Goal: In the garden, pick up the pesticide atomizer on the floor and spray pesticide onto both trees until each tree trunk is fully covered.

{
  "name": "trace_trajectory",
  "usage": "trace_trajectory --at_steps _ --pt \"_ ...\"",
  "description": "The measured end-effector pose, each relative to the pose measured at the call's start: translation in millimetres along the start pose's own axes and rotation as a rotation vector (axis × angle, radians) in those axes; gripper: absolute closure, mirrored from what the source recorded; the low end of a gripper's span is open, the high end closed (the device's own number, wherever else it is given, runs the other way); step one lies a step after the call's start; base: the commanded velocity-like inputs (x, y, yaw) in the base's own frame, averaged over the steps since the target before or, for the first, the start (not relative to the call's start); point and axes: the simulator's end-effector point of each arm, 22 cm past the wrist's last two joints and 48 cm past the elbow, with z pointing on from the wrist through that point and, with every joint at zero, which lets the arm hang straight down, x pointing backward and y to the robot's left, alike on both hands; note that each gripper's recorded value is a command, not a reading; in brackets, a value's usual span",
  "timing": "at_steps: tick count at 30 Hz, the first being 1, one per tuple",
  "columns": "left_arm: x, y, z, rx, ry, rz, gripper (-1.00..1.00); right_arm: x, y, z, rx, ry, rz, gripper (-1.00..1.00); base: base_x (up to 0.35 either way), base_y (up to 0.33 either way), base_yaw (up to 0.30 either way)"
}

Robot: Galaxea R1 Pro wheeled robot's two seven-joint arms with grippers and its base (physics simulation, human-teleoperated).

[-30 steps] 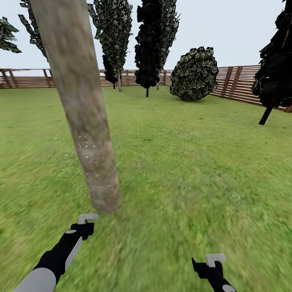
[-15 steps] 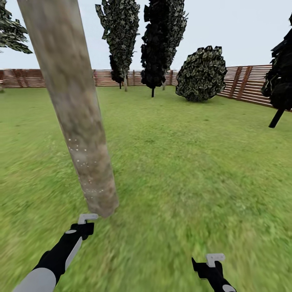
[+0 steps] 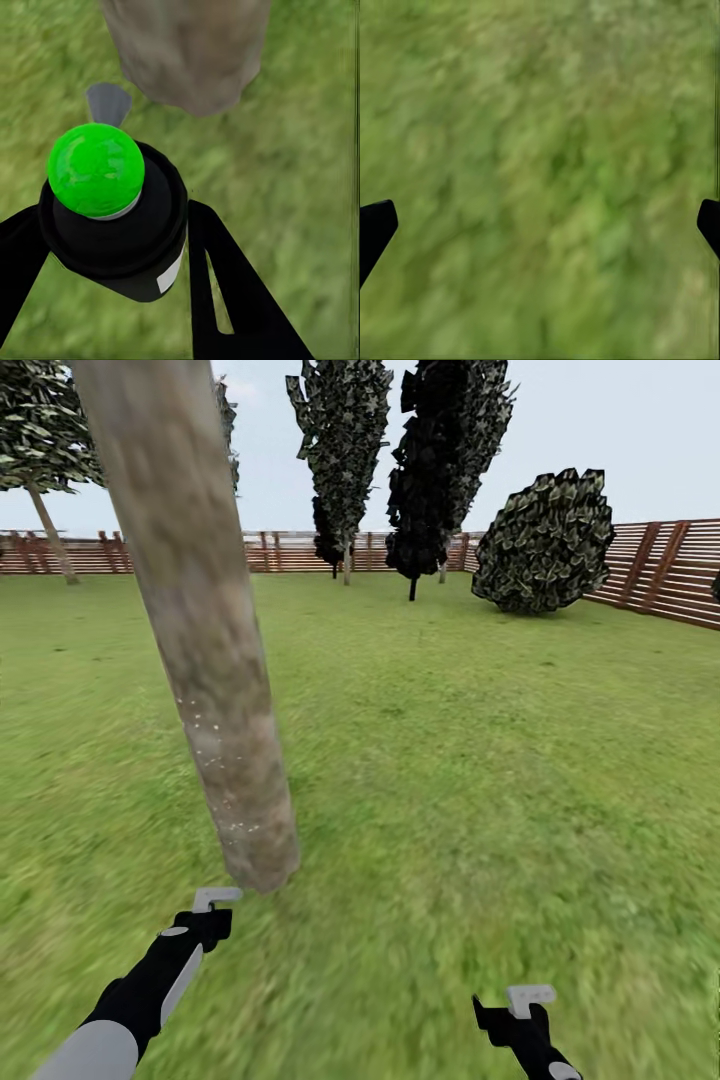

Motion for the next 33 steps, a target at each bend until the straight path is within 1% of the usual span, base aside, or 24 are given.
trace_trajectory --at_steps 9,20,27,33 --pt "-0.2 -0.6 0.0 0.001 -0.001 0.001 1.0 0.0 0.0 0.0 0.001 0.0 0.0 -1.0 0.005 -0.27 0.025" --pt "0.0 -1.2 0.0 0.002 0.0 0.001 1.0 0.0 0.0 0.0 0.001 0.0 0.0 -1.0 0.0 -0.27 0.219" --pt "0.0 -1.8 -0.1 0.002 0.0 0.003 1.0 0.0 0.0 0.0 0.001 0.0 0.0 -1.0 0.086 -0.27 0.239" --pt "0.7 -1.7 0.0 0.002 0.001 0.004 1.0 0.0 0.0 0.0 0.0 0.0 0.0 -1.0 0.107 -0.27 0.037"
